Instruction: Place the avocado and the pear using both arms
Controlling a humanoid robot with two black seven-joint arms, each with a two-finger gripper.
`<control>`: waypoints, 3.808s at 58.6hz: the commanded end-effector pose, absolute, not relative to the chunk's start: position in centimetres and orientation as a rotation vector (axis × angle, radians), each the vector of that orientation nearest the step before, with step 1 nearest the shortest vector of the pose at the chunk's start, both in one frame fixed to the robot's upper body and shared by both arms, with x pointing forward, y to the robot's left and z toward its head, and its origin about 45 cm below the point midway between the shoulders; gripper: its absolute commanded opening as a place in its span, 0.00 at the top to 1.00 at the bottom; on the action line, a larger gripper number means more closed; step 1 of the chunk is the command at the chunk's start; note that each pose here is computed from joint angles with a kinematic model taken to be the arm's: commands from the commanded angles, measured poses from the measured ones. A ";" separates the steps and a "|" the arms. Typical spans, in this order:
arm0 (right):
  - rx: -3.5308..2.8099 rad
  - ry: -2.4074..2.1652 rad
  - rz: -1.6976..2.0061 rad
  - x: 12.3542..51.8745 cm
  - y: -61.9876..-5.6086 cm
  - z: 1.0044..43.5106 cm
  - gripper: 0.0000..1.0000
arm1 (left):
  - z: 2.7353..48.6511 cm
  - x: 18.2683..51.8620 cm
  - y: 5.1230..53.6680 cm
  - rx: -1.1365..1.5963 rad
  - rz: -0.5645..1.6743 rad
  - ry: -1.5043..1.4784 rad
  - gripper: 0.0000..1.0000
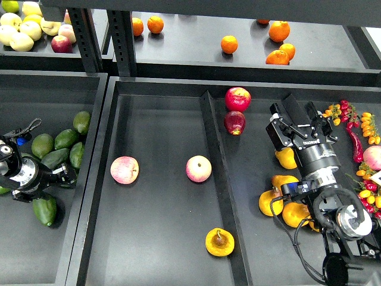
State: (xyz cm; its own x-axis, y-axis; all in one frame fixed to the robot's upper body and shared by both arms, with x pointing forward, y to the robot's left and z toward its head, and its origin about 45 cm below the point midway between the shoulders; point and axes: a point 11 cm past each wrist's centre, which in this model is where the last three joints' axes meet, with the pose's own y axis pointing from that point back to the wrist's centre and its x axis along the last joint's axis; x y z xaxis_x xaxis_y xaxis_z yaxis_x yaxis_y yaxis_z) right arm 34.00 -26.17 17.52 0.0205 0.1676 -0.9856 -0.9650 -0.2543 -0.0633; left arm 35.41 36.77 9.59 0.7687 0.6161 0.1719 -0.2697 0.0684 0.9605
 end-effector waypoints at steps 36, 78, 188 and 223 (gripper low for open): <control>-1.514 0.861 1.502 32.8 -24.2 16.9 0.00 | 13.0 35.9 27.1 0.083 0.877 0.875 0.03; -2.460 1.063 1.472 32.0 -30.1 18.3 0.00 | 10.6 28.1 23.2 -0.467 0.896 1.142 0.01; -3.064 0.992 1.903 25.3 -22.5 1.2 0.14 | 10.9 27.5 25.4 -0.727 0.920 1.241 0.01; -2.991 1.058 1.969 25.2 -22.5 -0.2 0.46 | 10.9 27.4 25.5 -0.728 0.923 1.242 0.01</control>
State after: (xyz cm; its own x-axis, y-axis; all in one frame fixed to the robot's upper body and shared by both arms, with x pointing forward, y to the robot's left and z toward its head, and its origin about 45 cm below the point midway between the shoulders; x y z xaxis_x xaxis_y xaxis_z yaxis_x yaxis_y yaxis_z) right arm 25.07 -22.29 -0.10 0.3558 -0.7045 -0.6141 -0.1119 -0.6844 0.7204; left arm 27.48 25.44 10.90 0.0688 0.1824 -0.9808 -0.8863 0.4626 0.0238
